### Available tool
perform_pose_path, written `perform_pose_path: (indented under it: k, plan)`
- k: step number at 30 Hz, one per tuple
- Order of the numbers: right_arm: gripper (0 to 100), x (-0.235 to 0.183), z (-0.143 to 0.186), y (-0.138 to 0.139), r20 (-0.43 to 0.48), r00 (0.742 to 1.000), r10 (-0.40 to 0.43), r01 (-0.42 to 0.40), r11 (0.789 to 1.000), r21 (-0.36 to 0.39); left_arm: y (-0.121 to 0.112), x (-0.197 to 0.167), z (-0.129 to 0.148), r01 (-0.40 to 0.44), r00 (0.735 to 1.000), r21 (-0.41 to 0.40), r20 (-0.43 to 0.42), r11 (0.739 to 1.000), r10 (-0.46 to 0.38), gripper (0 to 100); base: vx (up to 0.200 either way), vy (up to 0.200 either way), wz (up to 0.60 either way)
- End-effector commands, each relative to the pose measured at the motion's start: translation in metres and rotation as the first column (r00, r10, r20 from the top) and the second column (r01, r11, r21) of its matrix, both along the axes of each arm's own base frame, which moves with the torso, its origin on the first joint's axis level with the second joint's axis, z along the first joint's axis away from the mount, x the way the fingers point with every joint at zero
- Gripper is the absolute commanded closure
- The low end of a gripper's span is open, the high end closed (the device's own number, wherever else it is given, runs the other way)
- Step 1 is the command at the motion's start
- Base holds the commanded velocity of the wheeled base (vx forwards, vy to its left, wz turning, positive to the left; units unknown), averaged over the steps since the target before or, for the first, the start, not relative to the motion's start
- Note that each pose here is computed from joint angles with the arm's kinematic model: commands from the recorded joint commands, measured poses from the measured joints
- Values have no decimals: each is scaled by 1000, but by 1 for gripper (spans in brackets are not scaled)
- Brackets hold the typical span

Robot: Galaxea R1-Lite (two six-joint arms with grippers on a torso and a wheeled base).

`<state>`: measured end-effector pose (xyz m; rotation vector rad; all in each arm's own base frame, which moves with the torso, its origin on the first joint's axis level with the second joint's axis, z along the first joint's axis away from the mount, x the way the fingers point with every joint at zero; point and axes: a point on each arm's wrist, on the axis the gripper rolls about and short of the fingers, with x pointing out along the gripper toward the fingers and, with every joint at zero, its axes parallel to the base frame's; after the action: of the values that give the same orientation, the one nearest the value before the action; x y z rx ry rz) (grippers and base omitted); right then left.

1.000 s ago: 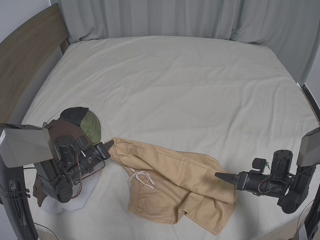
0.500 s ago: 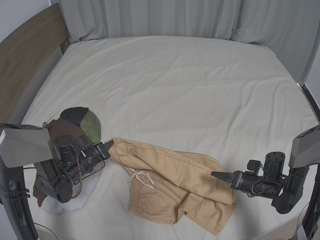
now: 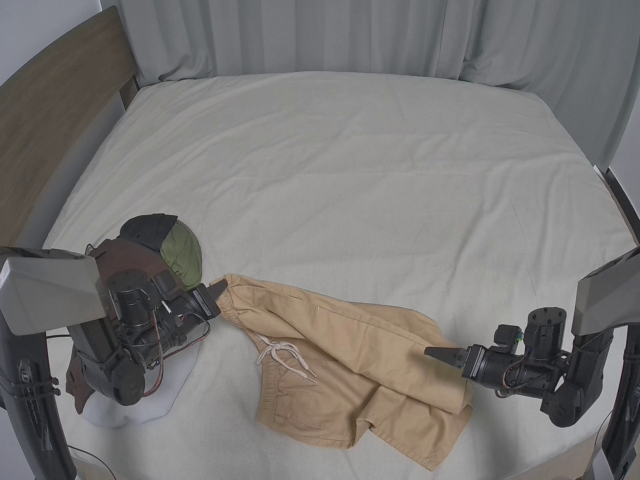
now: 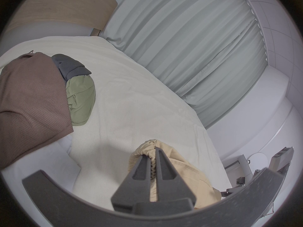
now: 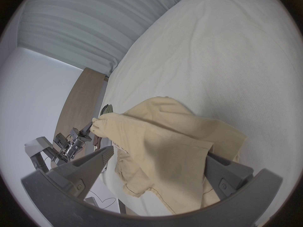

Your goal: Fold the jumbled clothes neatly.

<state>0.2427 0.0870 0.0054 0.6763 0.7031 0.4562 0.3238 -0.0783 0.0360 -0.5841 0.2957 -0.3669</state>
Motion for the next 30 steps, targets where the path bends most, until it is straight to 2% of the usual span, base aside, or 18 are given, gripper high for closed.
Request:
perform_pose_path:
  k: [1,4,9,10,16,20,24,30]
  plan:
    - [0,4,-1,0,1,1000,-9,9,1000,9,0,0,0,2,1000,-1,1,1000,-2,100,0,0,0]
    - [0,9,1,3,5,1000,-18,18,999,39,0,0,0,0,1000,-1,1,1000,0,100,0,0,0]
    - [0,10,1,3,2,1000,-23,23,999,45,0,0,0,-1,1000,-1,1,1000,1,100,0,0,0]
    - [100,10,1,3,2,1000,-23,23,999,45,0,0,0,-1,1000,-1,1,1000,1,100,0,0,0]
    - [100,11,6,3,25,999,-25,23,998,53,1,1,1,-3,1000,-2,5,1000,3,100,0,0,0]
    - [100,10,24,3,88,996,-21,15,997,75,2,2,2,-7,1000,-3,11,1000,8,100,0,0,0]
    - [100,5,56,2,196,981,-19,-4,993,120,5,8,11,-20,999,-14,51,1000,20,100,0,0,0]
    - [100,6,80,-2,291,956,-31,-13,988,151,9,7,29,-22,994,-30,102,999,25,100,0,0,0]
